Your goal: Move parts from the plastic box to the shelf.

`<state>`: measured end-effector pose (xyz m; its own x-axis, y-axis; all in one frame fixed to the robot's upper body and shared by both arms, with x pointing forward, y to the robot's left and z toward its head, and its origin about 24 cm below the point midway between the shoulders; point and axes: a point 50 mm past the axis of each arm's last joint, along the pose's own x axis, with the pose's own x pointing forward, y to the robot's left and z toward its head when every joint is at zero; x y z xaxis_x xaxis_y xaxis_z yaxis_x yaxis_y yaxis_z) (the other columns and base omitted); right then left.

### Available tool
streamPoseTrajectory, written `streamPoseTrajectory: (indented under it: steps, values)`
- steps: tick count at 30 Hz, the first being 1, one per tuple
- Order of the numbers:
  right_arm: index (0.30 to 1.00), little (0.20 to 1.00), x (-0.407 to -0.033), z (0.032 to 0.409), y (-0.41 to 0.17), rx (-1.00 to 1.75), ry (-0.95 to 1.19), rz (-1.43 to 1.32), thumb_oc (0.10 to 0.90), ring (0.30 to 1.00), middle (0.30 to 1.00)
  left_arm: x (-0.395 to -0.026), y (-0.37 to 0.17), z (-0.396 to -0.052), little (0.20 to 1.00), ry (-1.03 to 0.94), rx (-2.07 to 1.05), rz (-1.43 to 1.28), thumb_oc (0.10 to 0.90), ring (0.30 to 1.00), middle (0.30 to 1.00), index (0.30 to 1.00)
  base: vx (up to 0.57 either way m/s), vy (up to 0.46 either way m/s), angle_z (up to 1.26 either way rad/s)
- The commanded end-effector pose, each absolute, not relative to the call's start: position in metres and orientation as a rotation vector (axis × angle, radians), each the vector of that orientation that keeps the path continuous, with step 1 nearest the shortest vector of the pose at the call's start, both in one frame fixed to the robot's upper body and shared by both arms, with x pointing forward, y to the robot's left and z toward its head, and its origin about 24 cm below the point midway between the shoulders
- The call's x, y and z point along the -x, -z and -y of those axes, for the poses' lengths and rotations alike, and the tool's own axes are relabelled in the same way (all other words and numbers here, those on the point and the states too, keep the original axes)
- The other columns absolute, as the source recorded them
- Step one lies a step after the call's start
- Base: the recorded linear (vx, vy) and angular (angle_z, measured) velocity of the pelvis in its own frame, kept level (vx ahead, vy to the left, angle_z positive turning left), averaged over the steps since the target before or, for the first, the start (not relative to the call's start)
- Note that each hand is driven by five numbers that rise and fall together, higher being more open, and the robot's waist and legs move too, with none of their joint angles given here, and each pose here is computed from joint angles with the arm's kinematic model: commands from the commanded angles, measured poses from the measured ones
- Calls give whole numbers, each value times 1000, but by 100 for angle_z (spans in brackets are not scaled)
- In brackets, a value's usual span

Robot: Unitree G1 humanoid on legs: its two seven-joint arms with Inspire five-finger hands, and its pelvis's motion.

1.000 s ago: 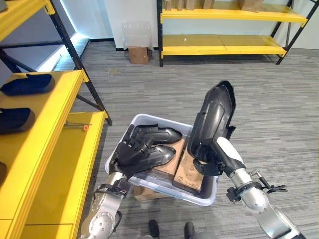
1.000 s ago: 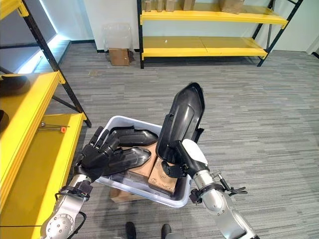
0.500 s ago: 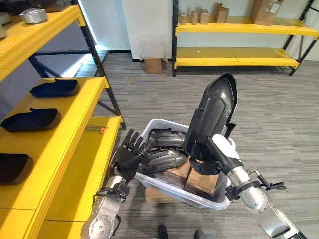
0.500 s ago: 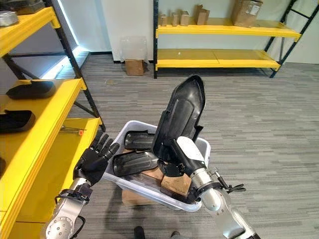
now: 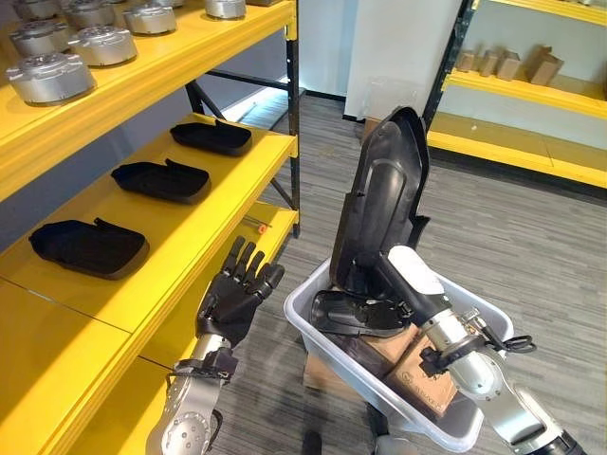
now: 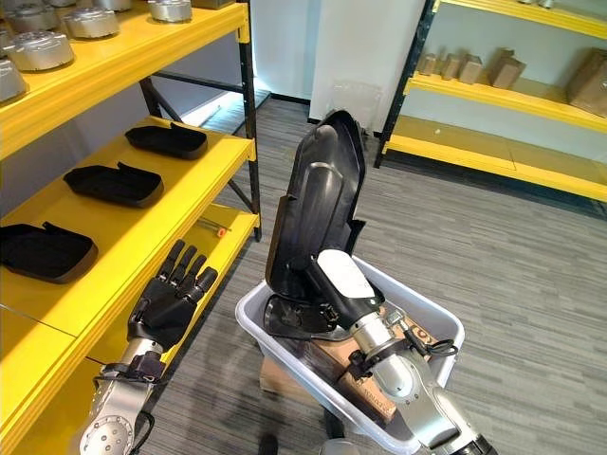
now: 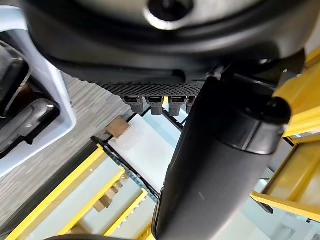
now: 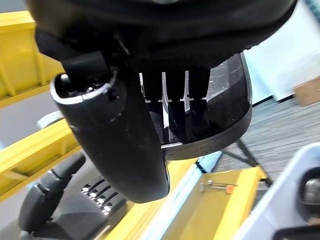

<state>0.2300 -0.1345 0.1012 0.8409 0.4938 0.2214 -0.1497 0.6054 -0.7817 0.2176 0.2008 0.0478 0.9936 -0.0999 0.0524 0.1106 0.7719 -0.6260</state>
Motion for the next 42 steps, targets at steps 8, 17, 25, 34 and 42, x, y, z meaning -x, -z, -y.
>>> streamPoseTrajectory:
  steps: [8,17,25,34,42]
  values:
    - [300,300,-240,111,-172,743,-376,786,400,300,300,-222,-119,-192,1000,336,665,360,900,1000,1000,1000,138,-242,30]
    - [300,300,-242,106,-171,757,-425,778,400,300,300,-223,-127,-187,1000,359,697,370,900,1000,1000,1000,87,-144,21]
    - [300,300,-240,91,-167,740,-550,793,400,300,300,-220,-131,-200,1000,276,669,426,900,1000,1000,1000,64,-105,15]
    - [300,300,-237,83,-164,755,-634,812,400,300,300,-215,-127,-206,1000,209,674,440,900,1000,1000,1000,29,-113,31]
    - [300,300,-241,83,-162,776,-617,806,400,300,300,-217,-122,-205,1000,233,652,418,900,1000,1000,1000,5,-111,72]
